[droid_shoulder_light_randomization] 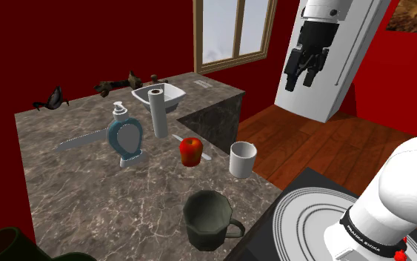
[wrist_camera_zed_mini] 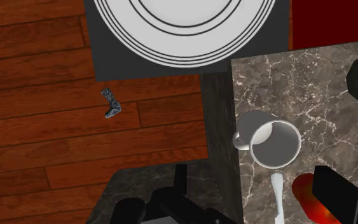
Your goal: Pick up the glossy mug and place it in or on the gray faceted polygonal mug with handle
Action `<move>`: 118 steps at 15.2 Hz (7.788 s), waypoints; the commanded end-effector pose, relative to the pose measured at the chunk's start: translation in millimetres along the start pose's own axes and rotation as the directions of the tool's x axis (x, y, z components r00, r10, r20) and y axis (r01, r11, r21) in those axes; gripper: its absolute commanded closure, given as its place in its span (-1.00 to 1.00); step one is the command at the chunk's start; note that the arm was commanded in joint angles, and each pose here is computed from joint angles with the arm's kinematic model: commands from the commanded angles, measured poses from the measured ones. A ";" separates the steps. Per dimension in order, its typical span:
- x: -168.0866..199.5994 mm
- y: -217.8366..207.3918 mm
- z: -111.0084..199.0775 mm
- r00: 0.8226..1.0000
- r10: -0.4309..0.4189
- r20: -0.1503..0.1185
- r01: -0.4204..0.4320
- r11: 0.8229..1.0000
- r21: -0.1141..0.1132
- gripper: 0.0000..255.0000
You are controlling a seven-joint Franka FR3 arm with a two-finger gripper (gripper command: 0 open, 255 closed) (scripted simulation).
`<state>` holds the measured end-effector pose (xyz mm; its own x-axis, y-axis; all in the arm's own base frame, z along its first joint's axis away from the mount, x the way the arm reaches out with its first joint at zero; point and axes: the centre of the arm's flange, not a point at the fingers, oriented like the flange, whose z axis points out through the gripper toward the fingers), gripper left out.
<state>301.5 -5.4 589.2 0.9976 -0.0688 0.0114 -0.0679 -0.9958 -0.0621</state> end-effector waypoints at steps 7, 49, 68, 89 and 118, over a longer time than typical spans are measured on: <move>22.4 -50.9 61.7 0.997 -0.073 0.018 0.074 0.997 -0.033 -1.00; 54.6 -162.0 242.2 0.969 -0.239 0.069 0.245 0.964 -0.105 1.00; 55.7 -168.2 142.1 0.969 -0.239 0.069 0.245 0.964 -0.105 1.00; -3.7 -274.3 75.9 0.969 -0.239 0.069 0.245 0.964 -0.105 1.00; -65.0 -370.9 162.8 0.969 -0.239 0.069 0.245 0.964 -0.105 1.00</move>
<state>264.4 378.4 450.2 0.9836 0.1754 -0.0425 0.1774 -0.9830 0.0481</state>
